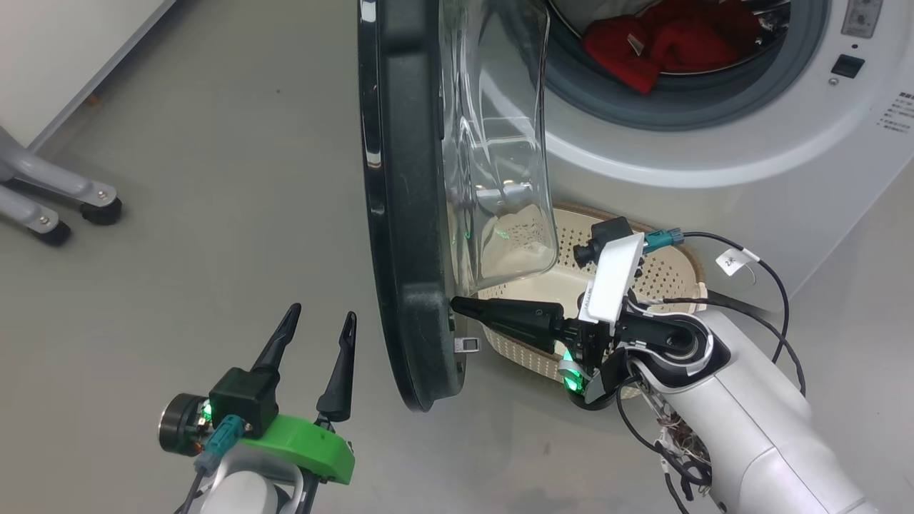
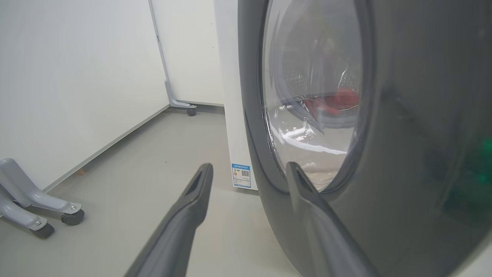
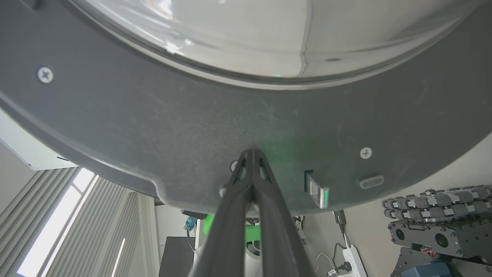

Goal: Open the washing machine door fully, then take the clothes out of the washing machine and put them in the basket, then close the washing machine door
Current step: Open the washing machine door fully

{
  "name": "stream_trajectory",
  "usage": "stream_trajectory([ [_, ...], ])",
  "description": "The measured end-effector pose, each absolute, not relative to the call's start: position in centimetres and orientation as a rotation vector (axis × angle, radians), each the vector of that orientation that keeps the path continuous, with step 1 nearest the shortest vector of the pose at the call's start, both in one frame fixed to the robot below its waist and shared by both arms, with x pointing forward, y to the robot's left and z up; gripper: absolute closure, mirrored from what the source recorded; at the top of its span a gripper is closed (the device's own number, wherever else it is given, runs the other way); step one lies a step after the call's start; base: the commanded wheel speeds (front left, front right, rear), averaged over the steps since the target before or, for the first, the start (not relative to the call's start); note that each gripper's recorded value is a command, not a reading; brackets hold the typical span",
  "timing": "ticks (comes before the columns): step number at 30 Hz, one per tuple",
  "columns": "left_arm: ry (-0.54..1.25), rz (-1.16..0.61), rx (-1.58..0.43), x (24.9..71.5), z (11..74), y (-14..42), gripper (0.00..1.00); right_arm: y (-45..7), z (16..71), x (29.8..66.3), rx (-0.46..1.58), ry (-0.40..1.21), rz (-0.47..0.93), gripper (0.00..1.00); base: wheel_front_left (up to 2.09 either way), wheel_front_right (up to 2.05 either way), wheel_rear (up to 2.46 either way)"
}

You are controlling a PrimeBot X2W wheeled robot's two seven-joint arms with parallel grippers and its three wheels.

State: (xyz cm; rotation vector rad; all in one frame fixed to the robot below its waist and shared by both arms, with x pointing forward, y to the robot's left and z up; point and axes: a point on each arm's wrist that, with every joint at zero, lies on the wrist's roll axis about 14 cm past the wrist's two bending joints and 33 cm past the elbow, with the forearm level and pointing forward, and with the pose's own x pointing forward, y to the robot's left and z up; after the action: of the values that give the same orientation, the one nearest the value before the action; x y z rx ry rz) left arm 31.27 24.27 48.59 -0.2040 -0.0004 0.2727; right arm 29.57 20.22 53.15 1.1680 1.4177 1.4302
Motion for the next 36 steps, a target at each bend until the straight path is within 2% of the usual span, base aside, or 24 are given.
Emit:
stream_trajectory([
  [13, -0.01, 0.282, -0.213, 31.3, 48.8, 24.6, 0.0, 20.2, 53.6, 31.2, 1.251, 1.353, 1.367, 1.0, 0.0, 0.0, 0.0],
  [23, -0.016, 0.298, -0.214, 31.5, 48.9, 24.9, 0.0, 18.6, 54.0, 33.9, 1.349, 1.23, 1.279, 1.0, 0.0, 0.0, 0.0],
  [27, -0.021, 0.296, -0.215, 31.6, 49.1, 24.9, 0.0, 17.0, 53.5, 35.3, 1.373, 1.159, 1.203, 1.0, 0.0, 0.0, 0.0],
  [29, -0.024, 0.295, -0.216, 31.7, 49.1, 24.9, 0.0, 16.0, 52.8, 36.2, 1.333, 1.106, 1.154, 0.8, 0.0, 0.0, 0.0],
  [31, -0.022, 0.291, -0.218, 31.8, 49.0, 24.7, 0.0, 14.8, 52.4, 37.3, 1.337, 1.059, 1.106, 0.56, 0.0, 0.0, 0.0],
  [32, -0.02, 0.288, -0.216, 31.7, 48.9, 24.6, 0.0, 14.3, 52.2, 37.6, 1.334, 1.036, 1.086, 0.23, 0.0, 0.0, 0.0],
  [33, -0.018, 0.285, -0.215, 31.8, 48.9, 24.5, 0.0, 13.8, 51.8, 37.9, 1.323, 1.014, 1.06, 0.04, 0.0, 0.0, 0.0],
  [34, -0.016, 0.282, -0.217, 31.8, 48.8, 24.5, 0.0, 13.3, 51.5, 38.1, 1.308, 0.995, 1.038, 0.0, 0.0, 0.0, 0.0],
  [36, -0.016, 0.279, -0.219, 31.8, 48.8, 24.3, 0.0, 12.4, 50.9, 38.5, 1.271, 0.953, 1.0, 0.0, 0.0, 0.0, 0.0],
])
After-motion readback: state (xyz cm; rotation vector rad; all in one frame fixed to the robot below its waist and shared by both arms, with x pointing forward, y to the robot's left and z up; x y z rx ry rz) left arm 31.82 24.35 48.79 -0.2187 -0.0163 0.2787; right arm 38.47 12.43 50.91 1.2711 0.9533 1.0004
